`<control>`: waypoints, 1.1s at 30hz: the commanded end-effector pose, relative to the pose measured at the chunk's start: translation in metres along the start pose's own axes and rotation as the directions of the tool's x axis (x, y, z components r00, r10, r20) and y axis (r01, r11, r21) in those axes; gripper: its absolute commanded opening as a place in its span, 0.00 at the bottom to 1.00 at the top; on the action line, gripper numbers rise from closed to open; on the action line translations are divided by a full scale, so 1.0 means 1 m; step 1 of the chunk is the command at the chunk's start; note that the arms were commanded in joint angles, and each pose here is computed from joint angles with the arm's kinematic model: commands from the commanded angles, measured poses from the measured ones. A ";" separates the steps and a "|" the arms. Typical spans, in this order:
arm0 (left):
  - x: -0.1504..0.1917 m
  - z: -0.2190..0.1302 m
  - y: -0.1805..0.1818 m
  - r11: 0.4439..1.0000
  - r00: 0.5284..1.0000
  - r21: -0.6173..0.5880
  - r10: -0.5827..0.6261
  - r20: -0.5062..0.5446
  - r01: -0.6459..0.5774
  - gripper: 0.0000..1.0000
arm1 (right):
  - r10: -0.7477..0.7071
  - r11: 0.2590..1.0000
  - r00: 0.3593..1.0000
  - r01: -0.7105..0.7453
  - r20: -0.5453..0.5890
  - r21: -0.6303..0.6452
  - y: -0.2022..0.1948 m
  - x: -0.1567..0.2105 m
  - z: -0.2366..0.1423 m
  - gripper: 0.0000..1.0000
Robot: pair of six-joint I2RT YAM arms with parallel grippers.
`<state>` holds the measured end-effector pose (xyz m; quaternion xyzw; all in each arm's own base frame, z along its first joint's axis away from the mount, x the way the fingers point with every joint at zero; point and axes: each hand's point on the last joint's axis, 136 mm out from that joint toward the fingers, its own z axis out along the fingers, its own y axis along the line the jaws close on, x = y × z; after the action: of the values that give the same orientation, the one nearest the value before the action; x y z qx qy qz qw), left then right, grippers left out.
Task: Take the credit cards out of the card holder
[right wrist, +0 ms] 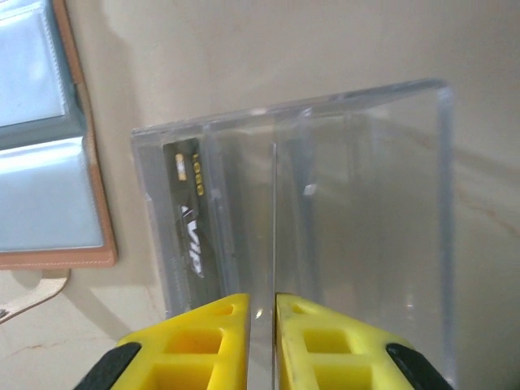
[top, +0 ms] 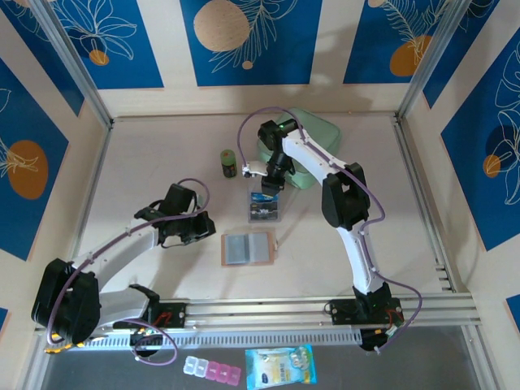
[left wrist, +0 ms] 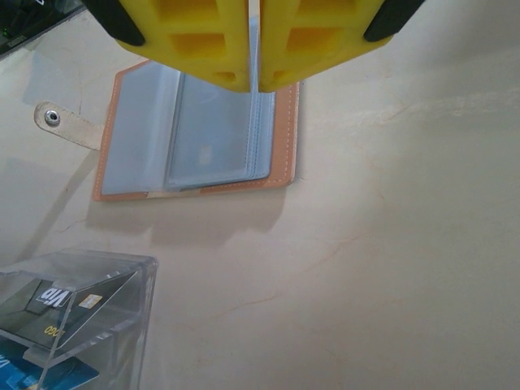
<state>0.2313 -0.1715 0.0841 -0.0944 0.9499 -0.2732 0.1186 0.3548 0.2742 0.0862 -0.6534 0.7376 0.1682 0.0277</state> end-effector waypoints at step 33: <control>0.006 0.002 -0.007 0.996 1.000 0.083 -0.021 -0.019 0.023 0.10 | 0.097 0.951 0.994 -0.107 0.047 0.289 -0.019 -0.014 -0.006 0.00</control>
<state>0.2291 -0.1785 0.0843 -0.0917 0.9425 -0.3000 0.1155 0.3751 0.2823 0.0704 -0.6091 0.7824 0.0821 0.1006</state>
